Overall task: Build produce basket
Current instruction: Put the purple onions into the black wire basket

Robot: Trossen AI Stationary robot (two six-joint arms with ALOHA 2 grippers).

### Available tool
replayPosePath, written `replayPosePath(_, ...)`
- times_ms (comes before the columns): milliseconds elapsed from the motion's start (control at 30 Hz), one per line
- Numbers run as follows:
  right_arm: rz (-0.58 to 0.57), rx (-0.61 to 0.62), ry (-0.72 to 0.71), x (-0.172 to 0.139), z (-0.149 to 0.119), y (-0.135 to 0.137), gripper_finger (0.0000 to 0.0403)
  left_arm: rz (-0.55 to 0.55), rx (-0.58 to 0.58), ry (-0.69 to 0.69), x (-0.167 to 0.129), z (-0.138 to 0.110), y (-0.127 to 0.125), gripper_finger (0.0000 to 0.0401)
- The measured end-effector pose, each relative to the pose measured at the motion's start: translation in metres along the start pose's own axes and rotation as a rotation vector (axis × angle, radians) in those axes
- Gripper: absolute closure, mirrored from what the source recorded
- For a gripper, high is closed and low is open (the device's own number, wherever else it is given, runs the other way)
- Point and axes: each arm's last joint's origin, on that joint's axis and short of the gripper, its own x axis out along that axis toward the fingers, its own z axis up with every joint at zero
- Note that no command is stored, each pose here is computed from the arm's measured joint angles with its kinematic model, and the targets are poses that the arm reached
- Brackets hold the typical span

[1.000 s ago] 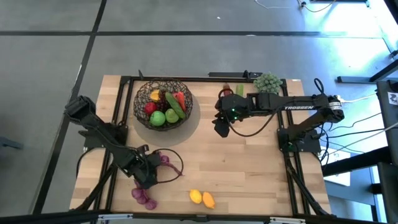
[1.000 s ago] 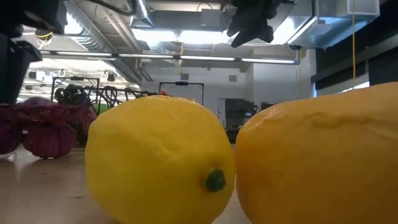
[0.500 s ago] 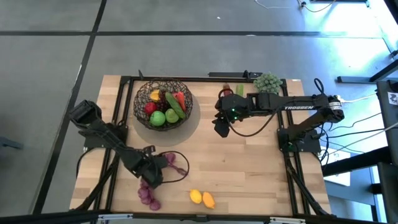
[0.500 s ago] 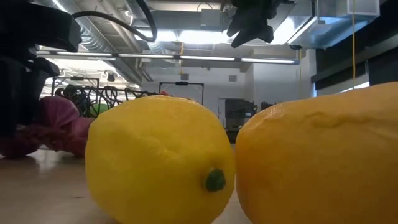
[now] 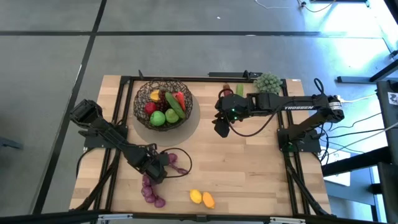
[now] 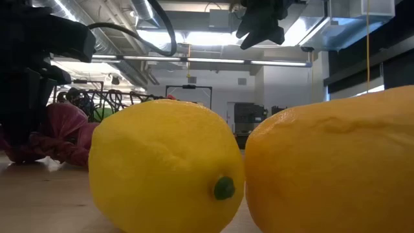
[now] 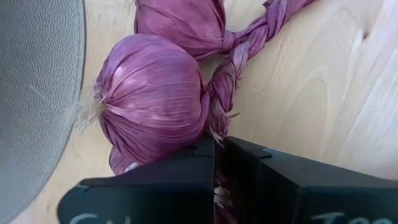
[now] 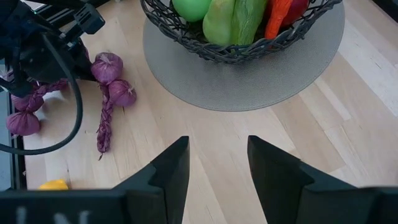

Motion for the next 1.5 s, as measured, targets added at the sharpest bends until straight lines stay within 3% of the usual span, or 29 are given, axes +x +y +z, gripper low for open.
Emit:
replayPosePath(267,0.0,0.0,0.0,0.0,0.0,0.0,0.0247,-0.104,-0.015,-0.003,-0.02,0.015,-0.017,0.04)
replayPosePath(433,0.0,0.0,0.0,0.0,0.0,0.0,0.0247,-0.098,-0.013,-0.006,-0.036,0.024,-0.023,0.04)
replayPosePath(867,0.0,-0.046,0.0,0.0,0.0,0.0,0.0247,0.06,-0.051,0.037,-0.081,0.036,-0.017,0.0401)
replayPosePath(1100,0.0,-0.12,0.0,0.0,0.0,0.0,0.0247,0.095,-0.145,0.022,-0.118,0.054,-0.011,0.0401)
replayPosePath(1500,-0.009,-0.256,-0.003,0.0,0.0,0.0,0.0247,0.226,-0.295,-0.173,-0.192,0.099,0.031,0.0401)
